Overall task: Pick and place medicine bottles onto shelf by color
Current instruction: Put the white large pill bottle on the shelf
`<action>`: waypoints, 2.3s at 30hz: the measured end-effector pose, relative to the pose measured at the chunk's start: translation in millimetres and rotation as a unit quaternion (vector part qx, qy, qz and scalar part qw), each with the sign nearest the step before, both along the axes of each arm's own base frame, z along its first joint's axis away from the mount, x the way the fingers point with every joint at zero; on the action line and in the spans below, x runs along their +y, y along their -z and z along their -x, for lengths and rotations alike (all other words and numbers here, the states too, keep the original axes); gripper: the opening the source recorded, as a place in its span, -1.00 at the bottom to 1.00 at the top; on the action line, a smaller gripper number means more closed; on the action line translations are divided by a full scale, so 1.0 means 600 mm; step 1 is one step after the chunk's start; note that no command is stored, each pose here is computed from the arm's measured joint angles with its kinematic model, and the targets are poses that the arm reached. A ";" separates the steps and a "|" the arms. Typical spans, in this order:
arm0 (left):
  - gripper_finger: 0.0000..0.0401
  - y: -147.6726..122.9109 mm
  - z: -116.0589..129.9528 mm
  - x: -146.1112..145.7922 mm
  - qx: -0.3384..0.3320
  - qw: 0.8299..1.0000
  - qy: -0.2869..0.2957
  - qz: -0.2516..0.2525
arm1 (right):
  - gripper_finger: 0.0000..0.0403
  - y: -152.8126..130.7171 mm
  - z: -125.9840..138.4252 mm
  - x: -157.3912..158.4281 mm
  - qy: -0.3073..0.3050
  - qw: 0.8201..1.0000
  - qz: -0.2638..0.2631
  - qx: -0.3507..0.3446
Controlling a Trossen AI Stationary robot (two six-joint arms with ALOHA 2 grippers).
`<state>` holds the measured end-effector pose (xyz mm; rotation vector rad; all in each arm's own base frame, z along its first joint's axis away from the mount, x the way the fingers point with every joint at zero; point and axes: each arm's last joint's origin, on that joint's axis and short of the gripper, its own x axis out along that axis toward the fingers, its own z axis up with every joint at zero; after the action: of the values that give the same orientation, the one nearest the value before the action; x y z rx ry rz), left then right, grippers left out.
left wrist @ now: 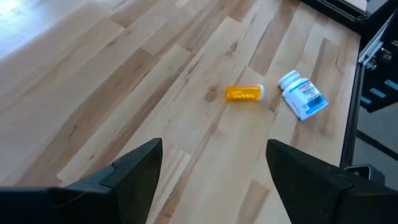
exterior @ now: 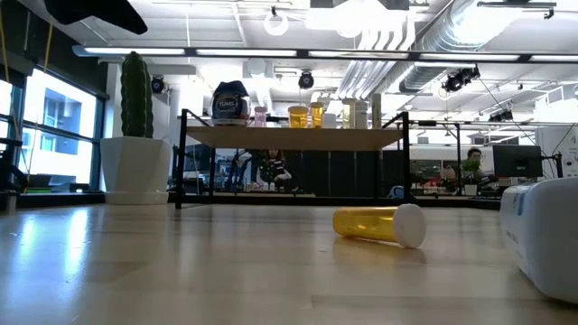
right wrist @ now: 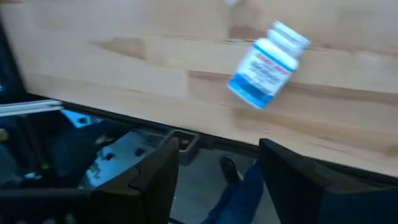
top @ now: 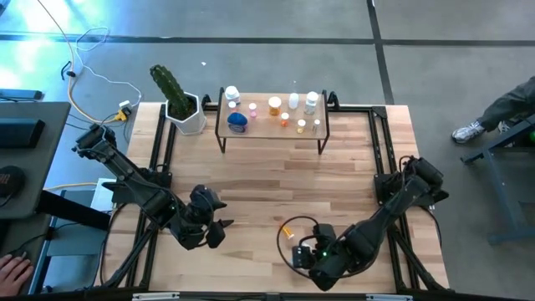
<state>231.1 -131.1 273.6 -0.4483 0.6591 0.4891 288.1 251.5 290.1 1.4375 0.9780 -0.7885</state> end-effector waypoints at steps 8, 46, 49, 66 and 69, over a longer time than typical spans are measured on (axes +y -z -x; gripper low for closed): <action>0.38 -0.001 -0.001 0.002 -0.004 1.000 0.002 -0.030 | -0.05 -0.020 -0.017 -0.041 -0.003 0.999 0.010 0.044; 0.38 -0.147 0.101 0.137 -0.063 0.989 0.080 -0.110 | 0.33 0.018 -0.080 -0.075 0.005 0.994 -0.029 0.102; 0.38 -0.147 0.101 0.137 -0.061 0.988 0.085 -0.115 | 0.45 0.034 -0.076 -0.063 0.043 0.988 -0.045 0.139; 0.38 -0.147 0.101 0.137 -0.057 0.986 0.093 -0.126 | 0.51 0.118 -0.105 -0.023 0.098 0.981 -0.047 0.161; 0.38 -0.147 0.101 0.137 -0.057 0.986 0.093 -0.126 | 0.51 0.133 -0.109 -0.018 0.096 0.980 -0.049 0.168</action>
<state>170.8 -48.8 362.0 -0.1726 0.5153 0.3605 353.6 240.7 210.5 1.5293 1.1564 -1.1680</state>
